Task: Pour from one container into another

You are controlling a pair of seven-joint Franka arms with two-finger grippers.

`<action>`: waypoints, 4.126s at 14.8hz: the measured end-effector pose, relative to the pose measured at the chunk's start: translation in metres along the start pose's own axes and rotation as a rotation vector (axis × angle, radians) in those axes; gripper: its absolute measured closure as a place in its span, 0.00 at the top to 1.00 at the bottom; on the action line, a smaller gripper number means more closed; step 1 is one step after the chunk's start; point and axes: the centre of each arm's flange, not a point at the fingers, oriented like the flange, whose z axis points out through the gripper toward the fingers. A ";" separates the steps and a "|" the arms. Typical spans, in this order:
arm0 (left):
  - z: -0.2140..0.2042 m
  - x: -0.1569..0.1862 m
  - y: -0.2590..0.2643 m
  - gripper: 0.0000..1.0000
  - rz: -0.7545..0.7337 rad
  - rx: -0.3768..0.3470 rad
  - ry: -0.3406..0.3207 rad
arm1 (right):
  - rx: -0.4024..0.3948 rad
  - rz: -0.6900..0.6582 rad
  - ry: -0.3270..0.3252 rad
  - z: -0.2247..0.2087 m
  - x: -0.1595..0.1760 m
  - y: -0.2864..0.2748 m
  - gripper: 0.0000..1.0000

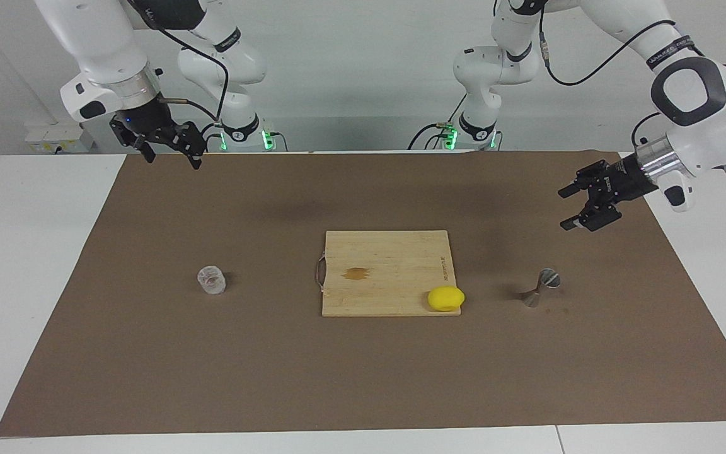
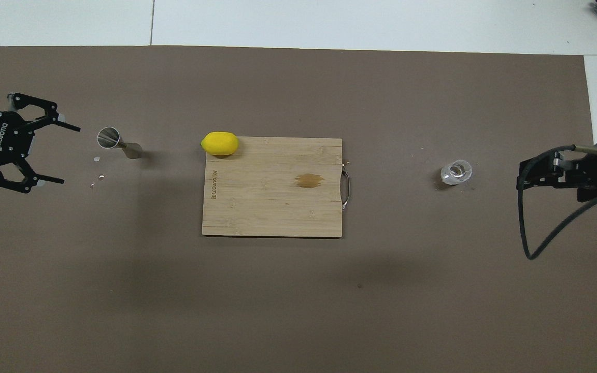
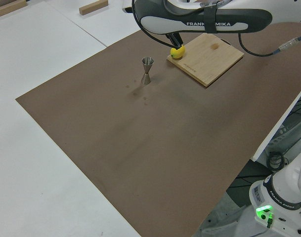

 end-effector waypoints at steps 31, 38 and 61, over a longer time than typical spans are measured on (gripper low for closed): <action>0.087 0.157 -0.029 1.00 -0.459 -0.304 -0.350 | 0.000 0.000 0.000 0.000 0.000 0.000 1.00; 0.108 0.147 -0.019 1.00 -0.449 -0.320 -0.301 | 0.000 0.000 0.000 0.000 0.000 0.000 1.00; 0.125 0.138 -0.005 0.51 -0.443 -0.340 -0.293 | 0.000 0.000 0.000 0.000 0.000 0.000 1.00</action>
